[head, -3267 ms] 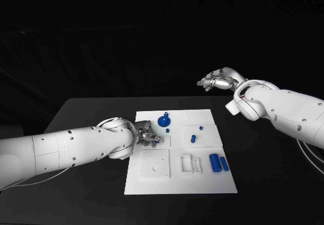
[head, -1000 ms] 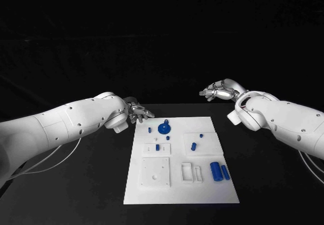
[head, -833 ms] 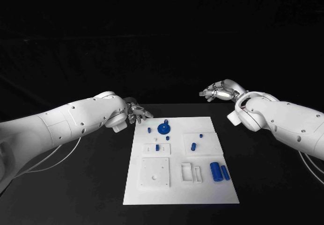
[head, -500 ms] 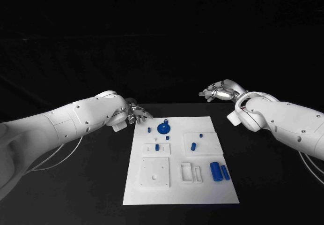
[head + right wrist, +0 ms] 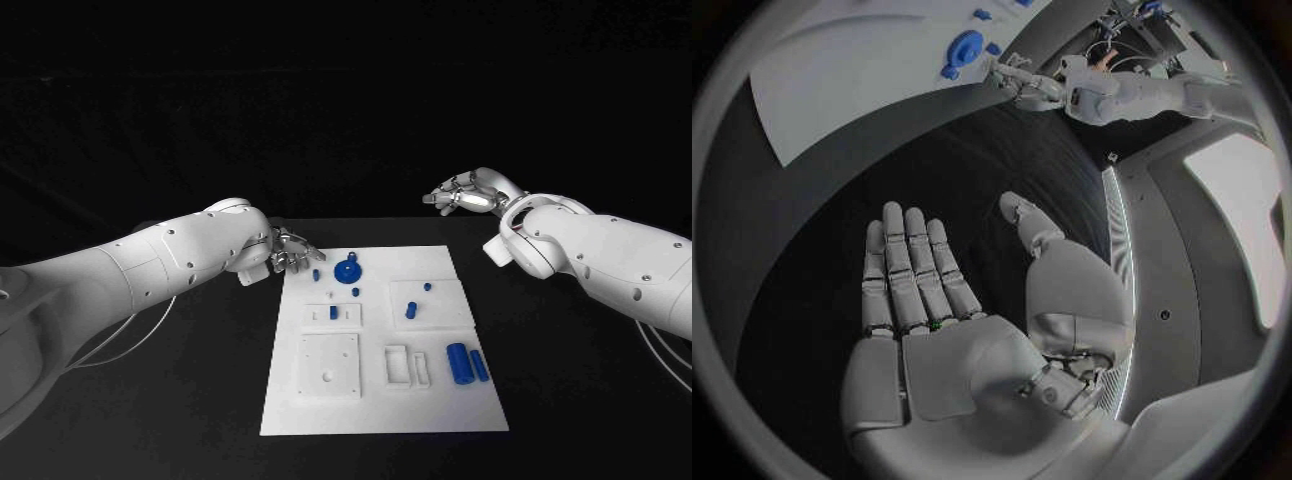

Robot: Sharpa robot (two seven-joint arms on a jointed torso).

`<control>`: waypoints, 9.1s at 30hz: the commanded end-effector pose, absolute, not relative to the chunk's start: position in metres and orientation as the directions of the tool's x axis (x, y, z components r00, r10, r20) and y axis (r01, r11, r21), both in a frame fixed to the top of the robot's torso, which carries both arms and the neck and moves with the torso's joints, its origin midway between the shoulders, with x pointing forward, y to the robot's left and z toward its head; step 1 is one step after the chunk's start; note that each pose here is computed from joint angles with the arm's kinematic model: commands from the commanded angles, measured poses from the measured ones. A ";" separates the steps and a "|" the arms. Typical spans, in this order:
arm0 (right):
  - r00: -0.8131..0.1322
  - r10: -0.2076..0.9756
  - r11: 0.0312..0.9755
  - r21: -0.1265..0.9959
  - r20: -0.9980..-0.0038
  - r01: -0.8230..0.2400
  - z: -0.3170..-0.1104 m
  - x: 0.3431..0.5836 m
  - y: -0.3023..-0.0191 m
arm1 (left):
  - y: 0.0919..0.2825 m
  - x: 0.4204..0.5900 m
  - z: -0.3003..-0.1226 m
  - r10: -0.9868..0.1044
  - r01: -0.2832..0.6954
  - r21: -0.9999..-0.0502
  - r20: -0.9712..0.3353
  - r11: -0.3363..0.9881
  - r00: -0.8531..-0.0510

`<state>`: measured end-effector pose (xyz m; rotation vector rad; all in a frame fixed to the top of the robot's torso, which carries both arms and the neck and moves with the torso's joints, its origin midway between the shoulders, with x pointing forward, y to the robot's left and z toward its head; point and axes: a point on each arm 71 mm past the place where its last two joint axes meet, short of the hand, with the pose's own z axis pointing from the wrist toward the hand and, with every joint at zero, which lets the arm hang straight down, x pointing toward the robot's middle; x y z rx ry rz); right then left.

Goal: Assemble the parts on the task board

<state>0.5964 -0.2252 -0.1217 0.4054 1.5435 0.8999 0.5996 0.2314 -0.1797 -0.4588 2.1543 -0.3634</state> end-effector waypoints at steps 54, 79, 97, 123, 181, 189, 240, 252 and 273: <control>-0.212 0.707 0.629 0.737 -0.675 -0.247 -0.122 0.597 -0.220 | 0.223 0.594 -0.191 -0.418 -0.167 -0.416 -0.639 0.894 -0.646; -0.217 0.706 0.629 0.737 -0.675 -0.248 -0.122 0.597 -0.219 | 0.234 0.593 -0.187 -0.497 -0.192 -0.477 -0.670 0.858 -0.551; -0.212 0.706 0.632 0.737 -0.675 -0.242 -0.122 0.597 -0.224 | 0.234 0.560 -0.179 -0.529 -0.145 -0.536 -0.685 0.831 -0.502; -0.207 0.708 0.633 0.737 -0.675 -0.237 -0.122 0.597 -0.228 | 0.219 0.507 -0.193 -0.431 -0.048 -0.478 -0.739 0.877 -0.517; -0.210 0.708 0.633 0.738 -0.674 -0.234 -0.124 0.596 -0.229 | 0.222 0.495 -0.207 -0.355 -0.039 -0.409 -0.736 0.912 -0.576; -0.210 0.708 0.634 0.738 -0.674 -0.233 -0.124 0.596 -0.229 | 0.224 0.496 -0.207 -0.357 -0.042 -0.409 -0.737 0.912 -0.574; -0.211 0.708 0.634 0.738 -0.674 -0.232 -0.125 0.596 -0.229 | 0.225 0.499 -0.210 -0.330 -0.035 -0.390 -0.726 0.920 -0.603; -0.212 0.708 0.634 0.738 -0.674 -0.232 -0.125 0.596 -0.229 | 0.227 0.500 -0.210 -0.323 -0.039 -0.378 -0.727 0.925 -0.606; -0.211 0.708 0.634 0.738 -0.674 -0.231 -0.126 0.596 -0.229 | 0.220 0.501 -0.210 -0.322 -0.029 -0.386 -0.722 0.922 -0.613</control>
